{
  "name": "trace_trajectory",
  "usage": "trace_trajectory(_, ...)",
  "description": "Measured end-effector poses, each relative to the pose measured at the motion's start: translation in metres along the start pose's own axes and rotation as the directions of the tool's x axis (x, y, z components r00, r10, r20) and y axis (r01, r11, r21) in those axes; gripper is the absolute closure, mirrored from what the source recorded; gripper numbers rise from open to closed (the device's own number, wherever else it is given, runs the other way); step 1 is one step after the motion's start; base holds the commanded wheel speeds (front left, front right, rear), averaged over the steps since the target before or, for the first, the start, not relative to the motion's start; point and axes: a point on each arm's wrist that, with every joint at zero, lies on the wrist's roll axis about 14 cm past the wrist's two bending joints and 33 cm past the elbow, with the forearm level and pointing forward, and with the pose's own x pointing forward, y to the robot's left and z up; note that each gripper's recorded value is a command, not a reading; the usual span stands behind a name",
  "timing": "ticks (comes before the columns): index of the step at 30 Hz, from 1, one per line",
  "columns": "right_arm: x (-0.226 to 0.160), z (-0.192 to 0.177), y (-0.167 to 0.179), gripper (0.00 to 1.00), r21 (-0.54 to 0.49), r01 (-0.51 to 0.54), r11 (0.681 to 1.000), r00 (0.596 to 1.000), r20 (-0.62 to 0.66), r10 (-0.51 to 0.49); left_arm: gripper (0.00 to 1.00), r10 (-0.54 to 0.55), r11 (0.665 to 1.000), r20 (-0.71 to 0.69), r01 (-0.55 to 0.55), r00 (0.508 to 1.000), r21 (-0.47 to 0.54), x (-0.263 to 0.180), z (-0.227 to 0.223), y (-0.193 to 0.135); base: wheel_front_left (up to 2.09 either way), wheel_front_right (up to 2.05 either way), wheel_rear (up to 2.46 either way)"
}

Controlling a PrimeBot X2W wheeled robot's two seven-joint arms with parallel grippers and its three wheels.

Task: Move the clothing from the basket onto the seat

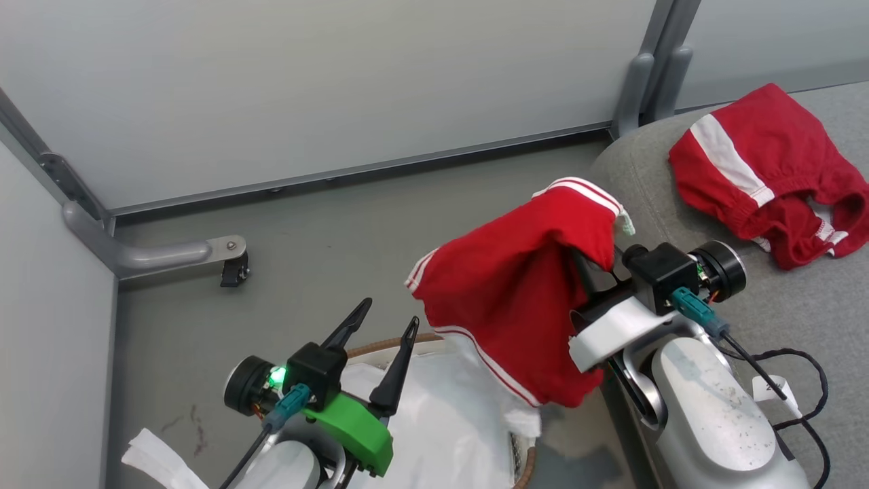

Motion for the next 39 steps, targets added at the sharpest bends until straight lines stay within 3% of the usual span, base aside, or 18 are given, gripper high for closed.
trace_trajectory(13,-0.02,0.003,-0.049,1.0,-0.073,0.13,0.989,0.991,-0.01,-0.131,0.0,-0.097,0.994,0.016,0.097,0.995,-0.043,0.026,-0.005,-0.032,0.0,0.0,0.0)
trace_trajectory(21,-0.06,0.007,-0.104,1.0,-0.14,0.291,0.946,0.954,-0.026,-0.297,0.0,-0.246,0.967,0.008,0.246,0.969,-0.064,0.051,-0.013,-0.077,0.0,0.0,0.0)
trace_trajectory(30,-0.099,0.004,-0.145,1.0,-0.214,0.398,0.892,0.906,-0.065,-0.419,0.0,-0.377,0.922,-0.003,0.375,0.926,-0.094,0.068,-0.024,-0.118,0.0,0.0,0.0)
trace_trajectory(34,-0.095,0.002,-0.158,1.0,-0.252,0.395,0.884,0.902,-0.074,-0.424,0.0,-0.391,0.915,-0.003,0.388,0.92,-0.112,0.074,-0.028,-0.12,0.0,0.0,0.0)
trace_trajectory(39,-0.062,0.024,-0.18,1.0,-0.322,0.369,0.872,0.919,-0.015,-0.394,0.0,-0.373,0.922,-0.007,0.37,0.928,-0.118,0.078,-0.034,-0.106,0.0,0.0,0.0)
